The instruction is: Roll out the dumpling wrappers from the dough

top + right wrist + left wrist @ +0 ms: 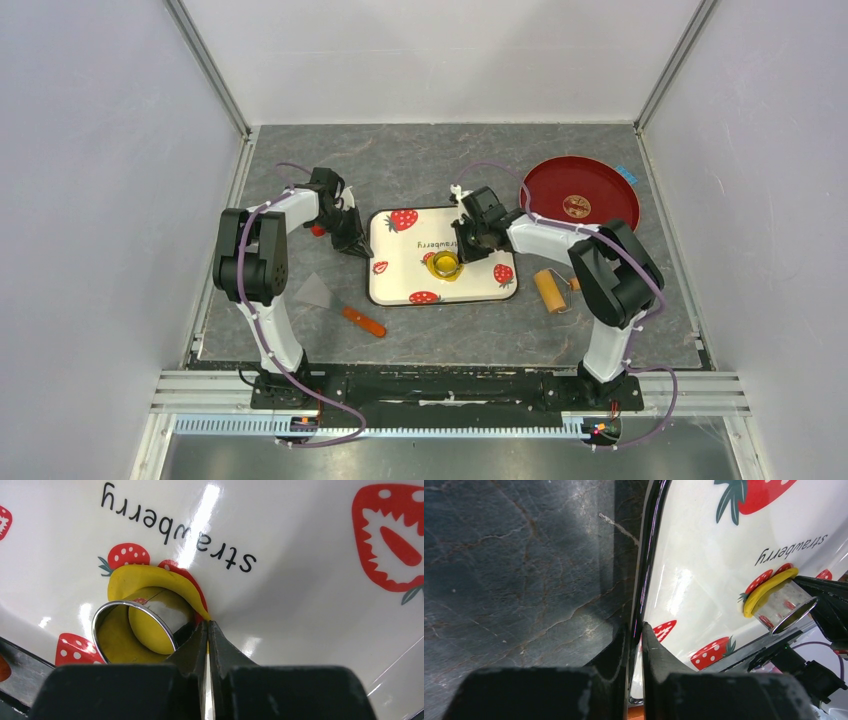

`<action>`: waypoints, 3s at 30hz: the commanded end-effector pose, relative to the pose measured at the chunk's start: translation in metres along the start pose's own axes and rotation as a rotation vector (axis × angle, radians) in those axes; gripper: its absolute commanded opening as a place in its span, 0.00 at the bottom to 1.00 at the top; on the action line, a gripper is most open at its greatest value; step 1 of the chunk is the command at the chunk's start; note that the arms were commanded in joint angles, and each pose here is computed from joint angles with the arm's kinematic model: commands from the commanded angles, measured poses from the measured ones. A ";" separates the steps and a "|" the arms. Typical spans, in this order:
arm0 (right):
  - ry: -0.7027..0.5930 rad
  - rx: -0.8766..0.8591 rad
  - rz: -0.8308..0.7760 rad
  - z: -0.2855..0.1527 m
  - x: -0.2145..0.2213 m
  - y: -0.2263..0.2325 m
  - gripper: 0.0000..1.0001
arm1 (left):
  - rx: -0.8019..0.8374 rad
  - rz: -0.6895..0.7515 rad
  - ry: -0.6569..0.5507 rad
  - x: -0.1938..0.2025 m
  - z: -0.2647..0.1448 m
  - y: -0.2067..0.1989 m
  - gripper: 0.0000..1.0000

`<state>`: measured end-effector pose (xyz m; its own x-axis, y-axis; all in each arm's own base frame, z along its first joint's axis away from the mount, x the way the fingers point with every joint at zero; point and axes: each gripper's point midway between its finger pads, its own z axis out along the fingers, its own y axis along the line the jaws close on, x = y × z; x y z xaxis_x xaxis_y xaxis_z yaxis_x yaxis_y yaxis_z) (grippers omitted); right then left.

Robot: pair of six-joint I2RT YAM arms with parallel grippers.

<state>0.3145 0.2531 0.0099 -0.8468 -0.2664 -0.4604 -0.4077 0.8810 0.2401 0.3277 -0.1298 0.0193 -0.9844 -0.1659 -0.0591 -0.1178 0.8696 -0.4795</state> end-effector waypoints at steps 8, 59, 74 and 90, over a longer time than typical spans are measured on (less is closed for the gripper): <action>0.326 0.181 0.004 -0.011 0.114 -0.046 0.01 | 0.003 0.010 -0.011 -0.009 0.009 -0.002 0.02; 0.195 0.126 -0.026 -0.007 0.116 0.001 0.46 | 0.066 0.014 0.019 -0.008 0.014 -0.015 0.02; 0.239 0.166 -0.168 -0.011 0.115 0.044 0.19 | 0.073 0.017 0.019 -0.009 0.013 -0.017 0.02; 0.166 0.132 -0.257 -0.008 0.029 0.098 0.20 | 0.082 0.017 0.022 -0.008 0.013 -0.018 0.02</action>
<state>0.2378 0.3176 0.0169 -0.7938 -0.4963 -0.3515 -0.5442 0.8377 0.0464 0.3391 -0.1373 0.0195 -0.9851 -0.1611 -0.0608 -0.1067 0.8482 -0.5189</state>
